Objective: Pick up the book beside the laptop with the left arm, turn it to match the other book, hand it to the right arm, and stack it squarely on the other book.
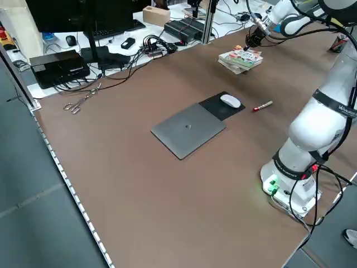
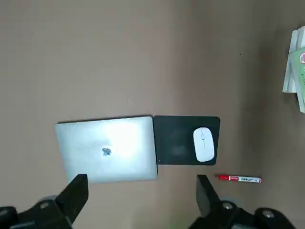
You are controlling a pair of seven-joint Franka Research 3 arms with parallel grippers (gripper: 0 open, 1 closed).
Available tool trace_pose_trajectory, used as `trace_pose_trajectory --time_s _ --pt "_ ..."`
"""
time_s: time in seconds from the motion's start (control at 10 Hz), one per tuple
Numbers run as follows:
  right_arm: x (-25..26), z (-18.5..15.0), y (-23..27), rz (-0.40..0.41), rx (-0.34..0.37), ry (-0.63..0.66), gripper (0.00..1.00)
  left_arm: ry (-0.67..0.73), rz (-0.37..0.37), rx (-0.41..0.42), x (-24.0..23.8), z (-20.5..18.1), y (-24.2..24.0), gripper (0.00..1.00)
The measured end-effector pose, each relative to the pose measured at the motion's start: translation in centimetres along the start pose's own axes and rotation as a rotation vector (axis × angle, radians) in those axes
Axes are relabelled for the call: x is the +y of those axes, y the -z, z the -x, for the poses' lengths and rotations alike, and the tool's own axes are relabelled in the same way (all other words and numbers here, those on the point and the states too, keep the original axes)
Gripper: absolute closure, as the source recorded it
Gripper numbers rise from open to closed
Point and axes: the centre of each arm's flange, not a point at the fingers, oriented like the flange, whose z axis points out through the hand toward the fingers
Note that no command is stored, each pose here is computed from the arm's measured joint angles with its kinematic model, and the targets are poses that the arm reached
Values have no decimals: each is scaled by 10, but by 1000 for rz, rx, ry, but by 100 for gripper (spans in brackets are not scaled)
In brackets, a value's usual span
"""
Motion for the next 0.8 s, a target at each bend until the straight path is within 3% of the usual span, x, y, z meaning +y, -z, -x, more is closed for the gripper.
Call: trace_pose_trajectory --time_s 0.8 --pt "19 8 10 4 5 -239 98 0 0 1 0 -1 0 0"
